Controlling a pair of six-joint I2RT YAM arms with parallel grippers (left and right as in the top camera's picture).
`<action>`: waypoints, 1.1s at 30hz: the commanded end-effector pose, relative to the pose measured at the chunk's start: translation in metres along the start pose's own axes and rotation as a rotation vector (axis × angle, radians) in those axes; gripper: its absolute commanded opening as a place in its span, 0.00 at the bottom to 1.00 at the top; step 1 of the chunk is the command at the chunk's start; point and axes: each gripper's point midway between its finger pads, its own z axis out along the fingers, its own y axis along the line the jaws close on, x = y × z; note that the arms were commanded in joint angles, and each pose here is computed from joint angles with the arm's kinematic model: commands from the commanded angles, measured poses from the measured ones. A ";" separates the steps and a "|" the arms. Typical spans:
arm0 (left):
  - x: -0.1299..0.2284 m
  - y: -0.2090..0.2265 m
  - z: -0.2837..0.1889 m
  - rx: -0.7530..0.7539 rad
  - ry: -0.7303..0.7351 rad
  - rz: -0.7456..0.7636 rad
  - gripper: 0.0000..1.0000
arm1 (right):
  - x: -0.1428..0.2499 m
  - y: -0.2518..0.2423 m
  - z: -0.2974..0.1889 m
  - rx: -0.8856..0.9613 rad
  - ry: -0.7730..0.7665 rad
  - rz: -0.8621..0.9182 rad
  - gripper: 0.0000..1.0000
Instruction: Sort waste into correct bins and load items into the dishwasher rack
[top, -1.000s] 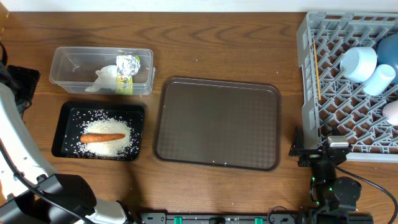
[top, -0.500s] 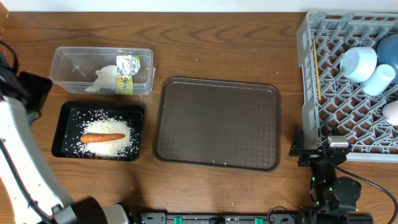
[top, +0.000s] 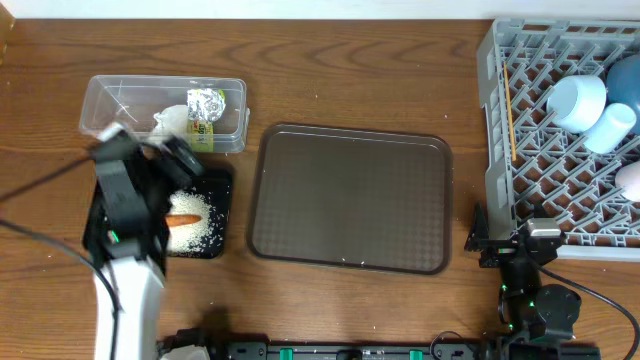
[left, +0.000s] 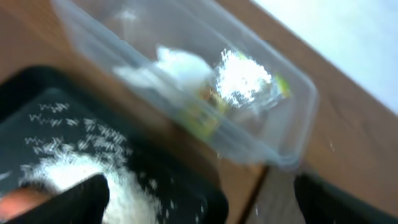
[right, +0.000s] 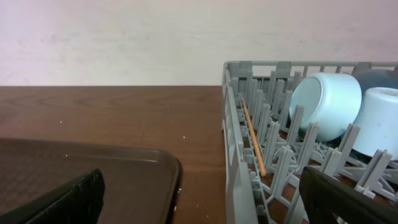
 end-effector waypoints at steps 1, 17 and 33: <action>0.039 -0.008 -0.005 0.140 0.001 0.169 0.98 | 0.000 -0.003 0.000 0.014 -0.002 -0.019 0.99; 0.085 0.010 -0.026 0.294 -0.328 0.200 0.98 | 0.000 -0.003 0.000 0.014 -0.002 -0.019 0.99; 0.113 0.000 -0.036 0.353 -0.263 0.256 0.98 | 0.000 -0.003 0.000 0.014 -0.002 -0.019 0.99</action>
